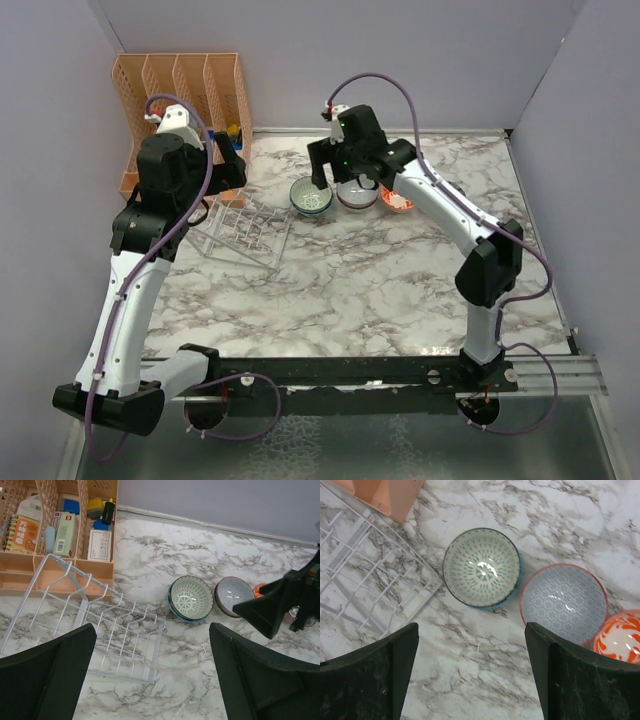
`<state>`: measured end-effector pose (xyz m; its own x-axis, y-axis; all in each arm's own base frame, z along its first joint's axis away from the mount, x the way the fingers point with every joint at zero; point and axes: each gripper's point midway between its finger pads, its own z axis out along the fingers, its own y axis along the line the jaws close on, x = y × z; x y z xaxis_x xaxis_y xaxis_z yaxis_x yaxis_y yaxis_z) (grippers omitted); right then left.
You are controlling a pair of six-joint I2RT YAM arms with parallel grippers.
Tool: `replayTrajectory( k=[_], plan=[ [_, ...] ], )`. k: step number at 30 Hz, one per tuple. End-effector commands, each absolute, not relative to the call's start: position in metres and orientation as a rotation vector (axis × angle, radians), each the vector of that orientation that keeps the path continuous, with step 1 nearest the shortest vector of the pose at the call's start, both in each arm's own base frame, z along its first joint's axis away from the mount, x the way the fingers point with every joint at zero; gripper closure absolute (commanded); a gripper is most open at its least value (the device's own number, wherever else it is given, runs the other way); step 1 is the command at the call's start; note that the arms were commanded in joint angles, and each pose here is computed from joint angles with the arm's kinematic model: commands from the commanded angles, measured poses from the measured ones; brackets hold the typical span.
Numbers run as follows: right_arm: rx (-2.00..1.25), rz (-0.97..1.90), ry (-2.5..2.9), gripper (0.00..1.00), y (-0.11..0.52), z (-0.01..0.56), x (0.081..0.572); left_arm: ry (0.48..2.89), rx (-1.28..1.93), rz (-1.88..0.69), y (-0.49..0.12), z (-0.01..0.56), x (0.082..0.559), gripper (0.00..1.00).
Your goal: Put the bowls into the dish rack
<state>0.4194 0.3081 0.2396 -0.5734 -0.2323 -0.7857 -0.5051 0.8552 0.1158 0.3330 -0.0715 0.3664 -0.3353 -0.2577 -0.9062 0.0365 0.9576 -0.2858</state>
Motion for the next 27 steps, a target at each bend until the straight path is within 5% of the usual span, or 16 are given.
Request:
replayTrajectory(
  k=[1, 13, 27],
  plan=[
    [-0.596, 0.429, 2.214, 0.15, 0.343, 0.223, 0.427, 1.954, -0.217, -0.302, -0.065, 0.363, 0.302, 0.01],
    [-0.696, 0.625, 2.244, 0.31, 0.407, 0.16, 0.427, 1.936, -0.293, -0.329, -0.055, 0.378, 0.259, 0.01],
    [-0.725, 0.647, 2.274, 0.35, 0.439, 0.109, 0.443, 1.988, -0.247, -0.329, -0.06, 0.357, 0.261, 0.01]
  ],
)
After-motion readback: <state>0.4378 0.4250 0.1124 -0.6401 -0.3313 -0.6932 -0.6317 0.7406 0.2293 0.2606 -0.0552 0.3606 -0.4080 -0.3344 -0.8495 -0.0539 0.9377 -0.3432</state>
